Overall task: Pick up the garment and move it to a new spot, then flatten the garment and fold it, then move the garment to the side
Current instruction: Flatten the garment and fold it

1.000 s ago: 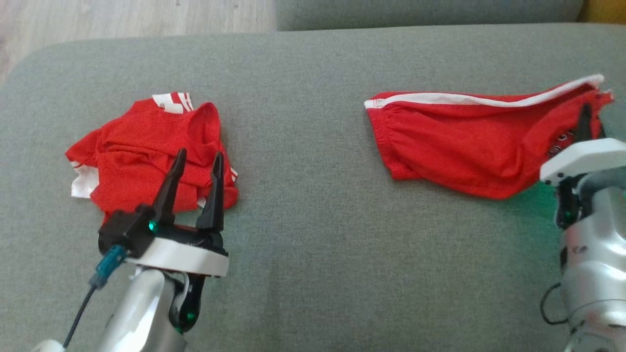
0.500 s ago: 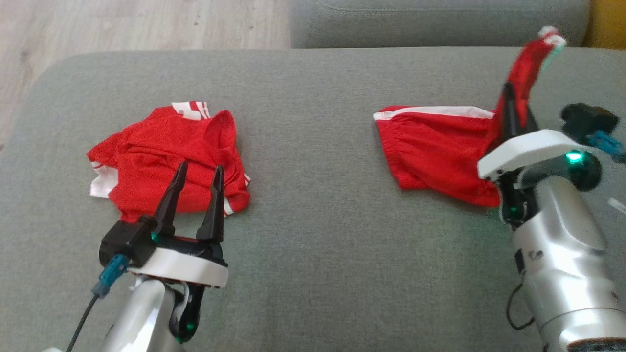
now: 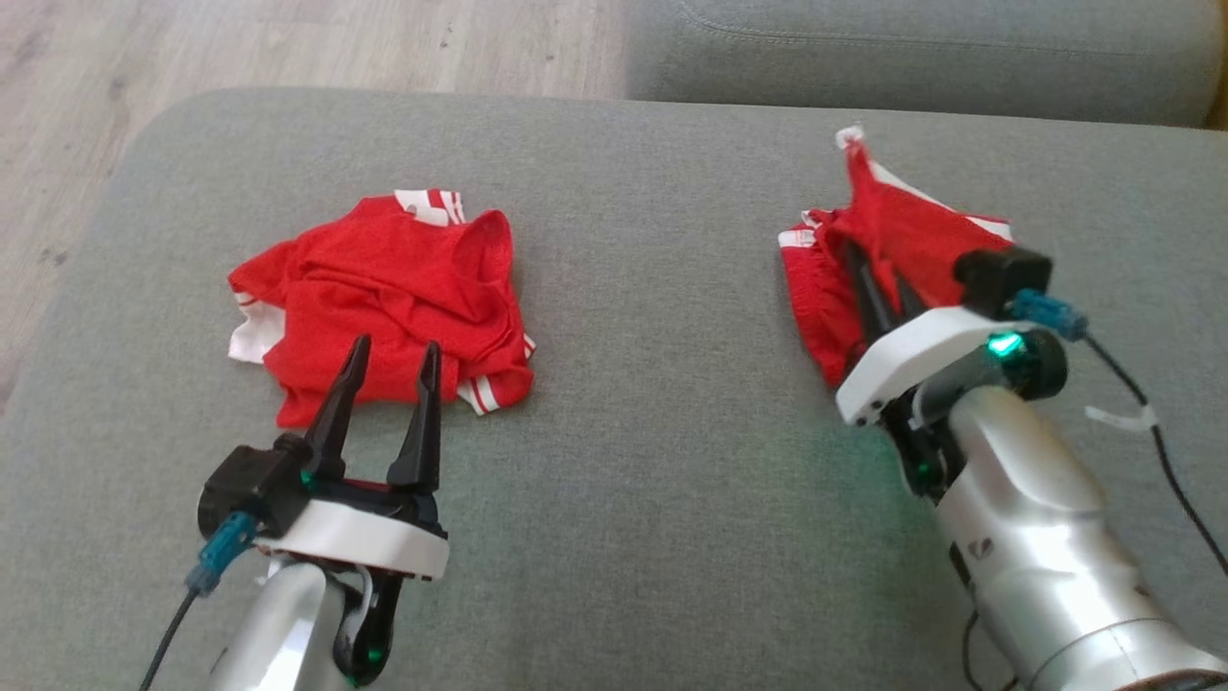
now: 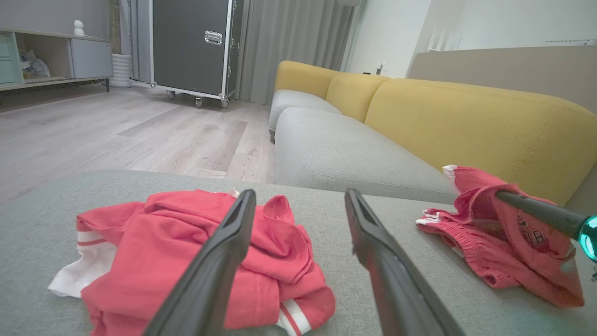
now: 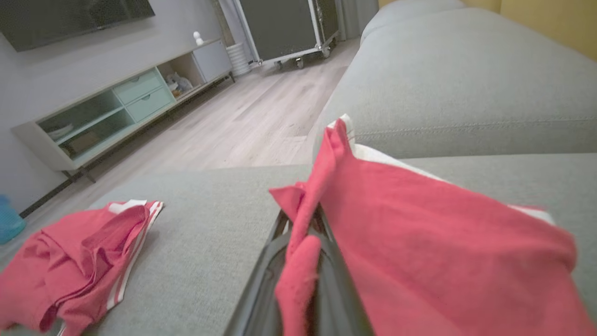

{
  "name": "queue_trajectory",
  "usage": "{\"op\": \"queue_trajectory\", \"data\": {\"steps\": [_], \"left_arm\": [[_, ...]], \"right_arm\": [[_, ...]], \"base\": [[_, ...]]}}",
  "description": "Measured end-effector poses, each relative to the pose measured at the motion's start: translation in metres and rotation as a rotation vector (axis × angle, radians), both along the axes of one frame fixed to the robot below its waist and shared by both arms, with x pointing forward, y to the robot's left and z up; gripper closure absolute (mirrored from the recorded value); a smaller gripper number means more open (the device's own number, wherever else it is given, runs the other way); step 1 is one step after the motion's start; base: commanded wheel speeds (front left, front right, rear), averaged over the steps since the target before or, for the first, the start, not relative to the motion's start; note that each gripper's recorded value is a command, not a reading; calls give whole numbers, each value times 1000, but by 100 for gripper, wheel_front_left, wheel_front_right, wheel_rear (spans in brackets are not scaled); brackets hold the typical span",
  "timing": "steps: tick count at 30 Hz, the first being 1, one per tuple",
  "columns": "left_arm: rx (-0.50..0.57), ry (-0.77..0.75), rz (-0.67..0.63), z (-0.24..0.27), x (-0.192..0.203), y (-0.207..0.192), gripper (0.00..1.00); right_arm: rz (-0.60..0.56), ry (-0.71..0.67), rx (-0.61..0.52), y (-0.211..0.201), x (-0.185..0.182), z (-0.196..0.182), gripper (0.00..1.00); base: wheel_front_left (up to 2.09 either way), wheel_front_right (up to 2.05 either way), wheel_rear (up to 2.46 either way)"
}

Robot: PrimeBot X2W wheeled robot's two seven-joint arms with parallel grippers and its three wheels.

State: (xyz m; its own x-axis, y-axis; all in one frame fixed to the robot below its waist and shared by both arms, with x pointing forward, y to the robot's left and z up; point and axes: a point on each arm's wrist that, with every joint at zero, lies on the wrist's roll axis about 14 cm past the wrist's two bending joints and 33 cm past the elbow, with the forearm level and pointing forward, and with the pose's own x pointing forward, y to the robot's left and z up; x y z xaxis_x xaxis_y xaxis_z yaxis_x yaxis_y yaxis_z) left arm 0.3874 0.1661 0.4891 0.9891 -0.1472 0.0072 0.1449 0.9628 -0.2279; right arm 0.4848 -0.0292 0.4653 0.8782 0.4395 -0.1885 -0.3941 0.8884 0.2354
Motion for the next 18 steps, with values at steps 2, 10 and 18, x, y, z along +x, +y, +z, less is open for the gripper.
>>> {"op": "queue_trajectory", "data": {"steps": [2, 10, 18], "left_arm": [[1, 1, 5, 0, -1, 2, 0], [1, 2, 3, -1, -1, 1, 0], [-14, -13, -41, 4, 3, -16, 0]], "right_arm": [[27, 20, -14, 7, -5, -8, 100], [84, 80, -54, 18, -22, -30, 0], [39, -67, -27, 2, -2, 20, 0]], "base": [[0, 0, 0], [0, 0, 0], [0, 0, 0]]}}
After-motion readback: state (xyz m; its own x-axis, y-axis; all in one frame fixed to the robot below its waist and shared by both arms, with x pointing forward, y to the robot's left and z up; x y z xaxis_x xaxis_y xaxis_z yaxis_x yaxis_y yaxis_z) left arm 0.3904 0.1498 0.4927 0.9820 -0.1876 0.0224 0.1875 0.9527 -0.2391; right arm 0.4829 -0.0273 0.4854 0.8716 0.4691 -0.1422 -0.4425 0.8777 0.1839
